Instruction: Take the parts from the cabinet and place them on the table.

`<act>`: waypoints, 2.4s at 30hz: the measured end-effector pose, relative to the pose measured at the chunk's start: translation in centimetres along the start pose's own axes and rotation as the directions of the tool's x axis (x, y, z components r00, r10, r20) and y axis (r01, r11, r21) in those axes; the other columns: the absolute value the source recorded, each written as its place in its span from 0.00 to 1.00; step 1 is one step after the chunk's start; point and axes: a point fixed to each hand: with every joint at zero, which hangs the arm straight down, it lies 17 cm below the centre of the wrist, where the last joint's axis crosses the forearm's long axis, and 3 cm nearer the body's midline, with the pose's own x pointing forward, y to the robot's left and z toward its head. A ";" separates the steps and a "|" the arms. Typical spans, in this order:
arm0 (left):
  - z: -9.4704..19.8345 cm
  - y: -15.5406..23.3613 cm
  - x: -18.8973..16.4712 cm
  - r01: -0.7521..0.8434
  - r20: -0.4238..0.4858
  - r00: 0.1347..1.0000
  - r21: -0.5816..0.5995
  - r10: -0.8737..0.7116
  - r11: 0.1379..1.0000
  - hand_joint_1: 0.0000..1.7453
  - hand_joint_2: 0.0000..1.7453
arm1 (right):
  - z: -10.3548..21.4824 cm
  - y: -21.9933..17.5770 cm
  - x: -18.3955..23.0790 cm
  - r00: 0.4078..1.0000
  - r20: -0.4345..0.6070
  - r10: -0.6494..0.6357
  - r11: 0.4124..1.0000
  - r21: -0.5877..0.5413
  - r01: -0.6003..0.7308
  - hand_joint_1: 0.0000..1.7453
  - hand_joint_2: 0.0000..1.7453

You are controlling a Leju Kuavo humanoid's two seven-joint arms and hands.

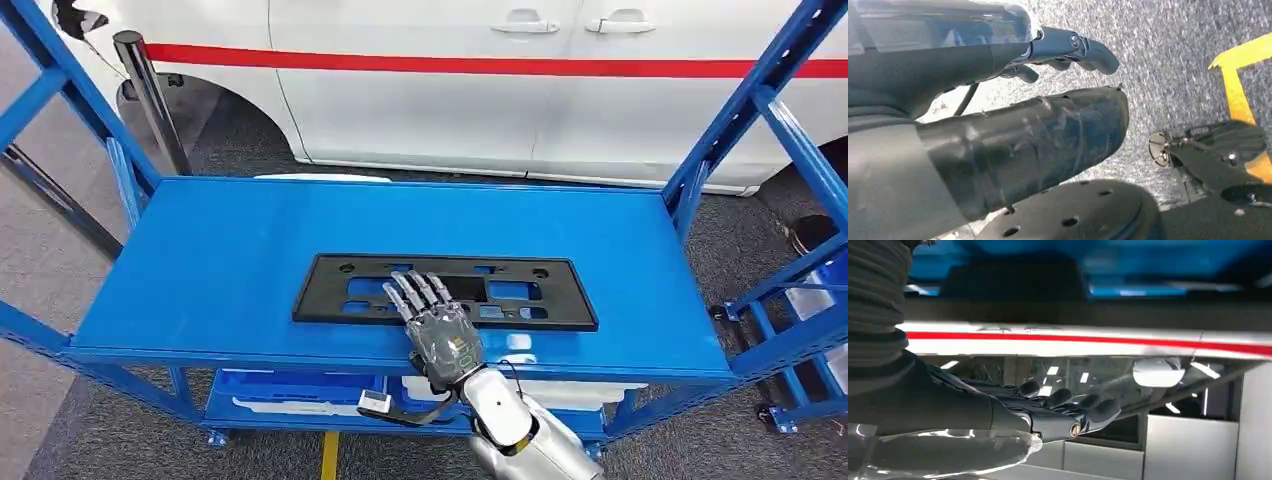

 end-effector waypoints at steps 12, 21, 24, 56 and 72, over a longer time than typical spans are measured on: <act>0.0 0.0 0.0 -0.009 0.000 1.000 0.003 0.009 1.000 0.00 0.00 | -0.7 0.5 -2.3 0.999 -0.032 0.042 0.999 0.034 -0.041 0.00 1.00; 0.0 0.2 0.0 -0.014 -0.002 1.000 0.004 0.014 1.000 0.00 0.00 | -0.8 1.1 -3.2 0.999 -0.049 0.008 0.998 0.068 -0.005 0.00 1.00; 0.0 0.1 -0.2 -0.014 -0.005 1.000 0.002 0.014 1.000 0.00 0.00 | -0.8 1.3 -3.4 0.998 -0.054 -0.013 0.997 0.081 0.018 0.00 1.00; 0.0 0.1 0.0 -0.033 0.001 0.999 -0.005 0.033 0.999 0.00 0.00 | -1.0 3.5 -4.4 0.992 -0.069 -0.103 0.974 0.197 0.115 0.95 1.00; 0.0 0.1 1.3 -0.030 0.074 0.997 0.001 0.030 1.000 0.00 1.00 | -1.5 3.1 -4.5 0.993 -0.060 -0.098 0.975 0.195 0.108 0.94 1.00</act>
